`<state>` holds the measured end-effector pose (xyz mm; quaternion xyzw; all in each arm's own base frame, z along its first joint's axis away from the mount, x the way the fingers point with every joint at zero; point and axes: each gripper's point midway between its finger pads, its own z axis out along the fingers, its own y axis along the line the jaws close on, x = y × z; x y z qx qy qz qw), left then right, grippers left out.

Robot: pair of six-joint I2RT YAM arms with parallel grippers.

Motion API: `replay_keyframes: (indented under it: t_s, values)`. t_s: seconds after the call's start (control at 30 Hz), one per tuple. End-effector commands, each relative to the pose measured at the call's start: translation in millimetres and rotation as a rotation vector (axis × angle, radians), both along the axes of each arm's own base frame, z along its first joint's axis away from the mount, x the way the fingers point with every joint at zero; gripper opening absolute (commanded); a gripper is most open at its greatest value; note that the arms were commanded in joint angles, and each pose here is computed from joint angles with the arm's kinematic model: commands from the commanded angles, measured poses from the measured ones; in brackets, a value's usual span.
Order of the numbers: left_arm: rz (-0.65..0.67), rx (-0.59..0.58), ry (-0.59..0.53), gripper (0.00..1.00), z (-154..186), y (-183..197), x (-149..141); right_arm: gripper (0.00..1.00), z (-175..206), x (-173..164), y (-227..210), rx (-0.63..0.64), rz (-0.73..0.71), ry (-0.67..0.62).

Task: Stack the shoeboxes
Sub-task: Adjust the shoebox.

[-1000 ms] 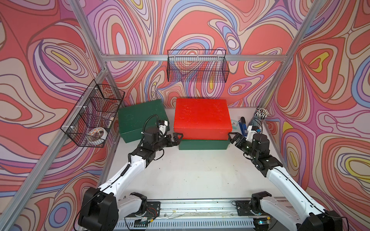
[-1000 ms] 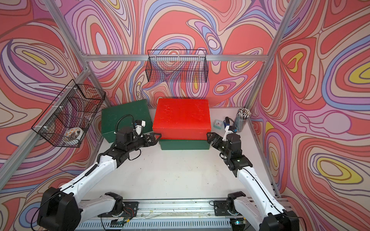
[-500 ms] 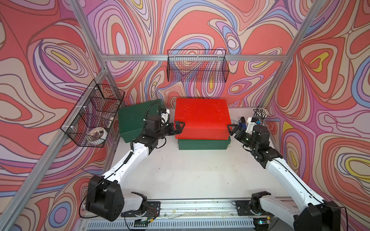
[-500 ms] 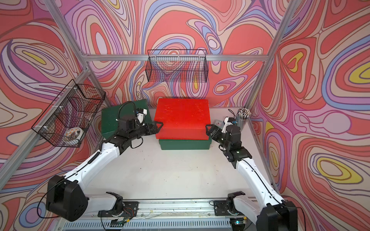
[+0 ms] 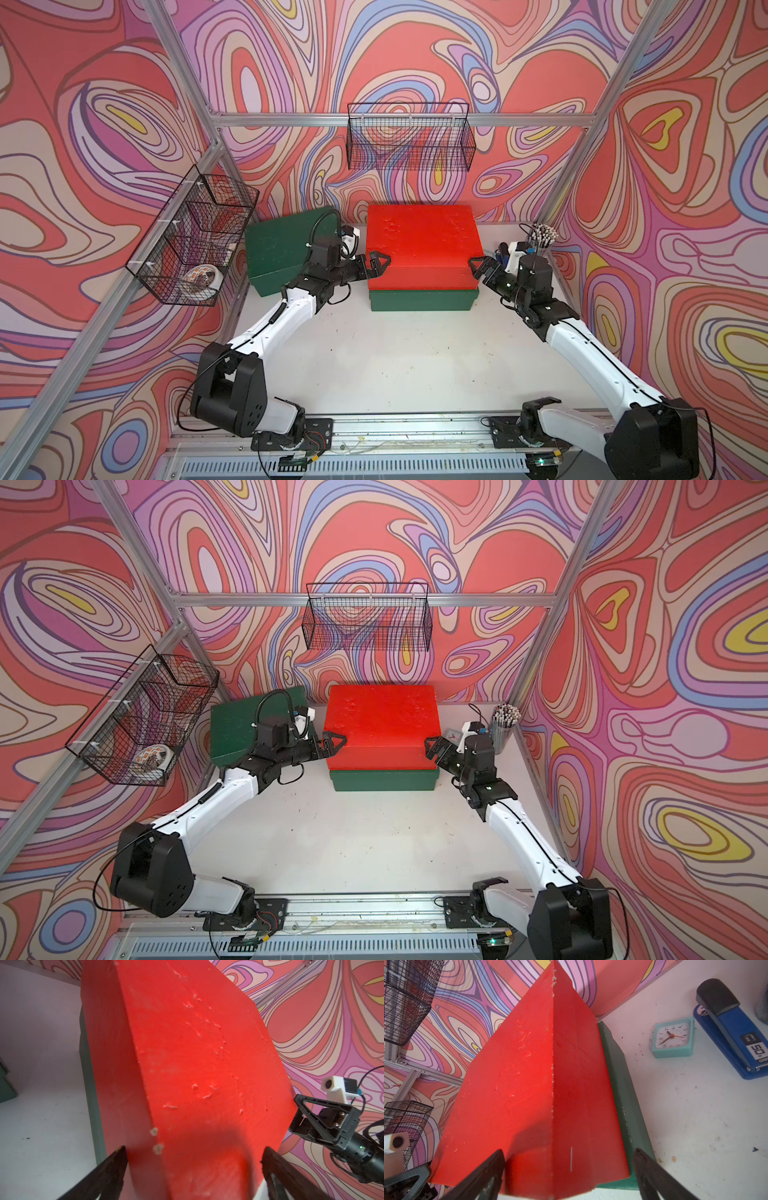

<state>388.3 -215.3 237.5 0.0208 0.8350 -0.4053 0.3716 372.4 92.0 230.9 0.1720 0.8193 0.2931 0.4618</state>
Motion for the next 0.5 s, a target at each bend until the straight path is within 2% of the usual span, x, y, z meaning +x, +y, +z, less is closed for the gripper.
replay_keyframes:
  t_s: [0.0,0.23,0.47]
  values:
    - [-0.03,-0.037,-0.029,1.0,13.3,-7.5,1.6,0.97,18.0,5.4,-2.5,-0.004,-0.008,-0.051]
    - [0.049,0.024,-0.053,1.0,22.5,12.3,-8.4,0.97,32.1,-3.3,-13.6,-0.042,-0.053,-0.072]
    - [0.27,0.067,-0.163,1.0,52.2,65.0,-42.8,0.98,58.3,-29.2,-26.2,-0.062,-0.096,-0.128]
